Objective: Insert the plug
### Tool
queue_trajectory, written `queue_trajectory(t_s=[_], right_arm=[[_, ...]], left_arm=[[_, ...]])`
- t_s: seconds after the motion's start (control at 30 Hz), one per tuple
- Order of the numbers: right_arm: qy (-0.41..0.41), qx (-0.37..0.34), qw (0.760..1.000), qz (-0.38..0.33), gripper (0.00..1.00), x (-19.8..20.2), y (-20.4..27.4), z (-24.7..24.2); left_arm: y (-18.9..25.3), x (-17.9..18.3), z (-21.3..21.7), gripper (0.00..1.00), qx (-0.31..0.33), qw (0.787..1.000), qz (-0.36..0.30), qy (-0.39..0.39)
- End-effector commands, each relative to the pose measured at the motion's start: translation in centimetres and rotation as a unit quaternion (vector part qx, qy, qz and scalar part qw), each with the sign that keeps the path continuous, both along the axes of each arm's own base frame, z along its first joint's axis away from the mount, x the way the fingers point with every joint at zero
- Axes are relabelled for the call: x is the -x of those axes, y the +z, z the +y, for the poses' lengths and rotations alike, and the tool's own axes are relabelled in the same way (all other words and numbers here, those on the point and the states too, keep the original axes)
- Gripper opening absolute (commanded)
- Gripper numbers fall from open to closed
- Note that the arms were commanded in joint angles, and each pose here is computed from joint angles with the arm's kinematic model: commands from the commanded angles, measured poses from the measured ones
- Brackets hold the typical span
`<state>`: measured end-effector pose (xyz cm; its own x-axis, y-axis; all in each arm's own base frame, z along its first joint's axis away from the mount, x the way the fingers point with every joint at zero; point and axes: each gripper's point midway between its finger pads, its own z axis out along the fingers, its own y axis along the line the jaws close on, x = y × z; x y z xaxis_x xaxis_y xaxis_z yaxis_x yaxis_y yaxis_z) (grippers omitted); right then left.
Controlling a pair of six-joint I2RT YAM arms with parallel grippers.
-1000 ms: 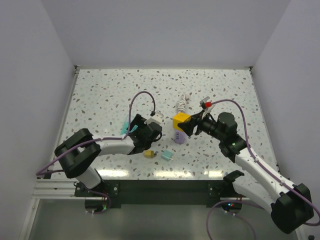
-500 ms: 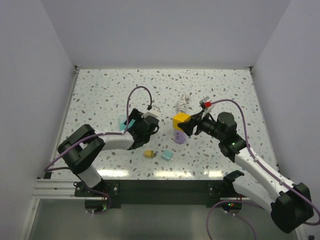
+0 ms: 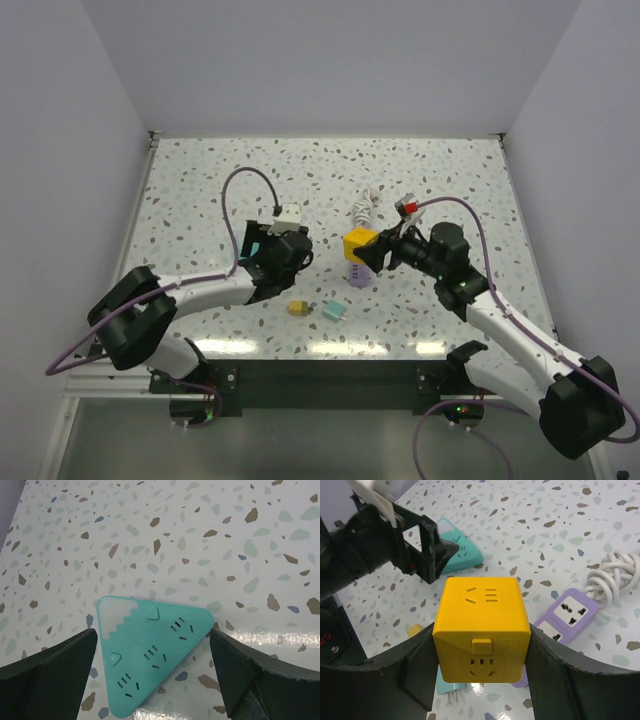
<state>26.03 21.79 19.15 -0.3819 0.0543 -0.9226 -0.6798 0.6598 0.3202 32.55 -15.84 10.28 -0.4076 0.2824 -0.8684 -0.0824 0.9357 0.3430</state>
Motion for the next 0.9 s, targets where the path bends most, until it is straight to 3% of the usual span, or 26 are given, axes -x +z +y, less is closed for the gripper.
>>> queue_trajectory(t_s=[0.0, 0.33, 0.87], right_arm=[[0.019, -0.033, 0.998, -0.059, 0.00, -0.6, 4.2, 0.9], [0.020, -0.049, 0.996, -0.075, 0.00, 0.7, 5.5, 0.4], [0.023, -0.058, 0.995, -0.078, 0.00, 1.6, 6.1, 0.1]], left_arm=[[0.8, 1.8, 2.1, 1.00, 0.080, 0.993, -0.025, 0.082], [-2.4, 4.7, 4.1, 1.00, 0.116, 0.985, 0.017, 0.129], [-5.1, 4.9, 3.8, 1.00, 0.157, 0.982, 0.037, 0.101]])
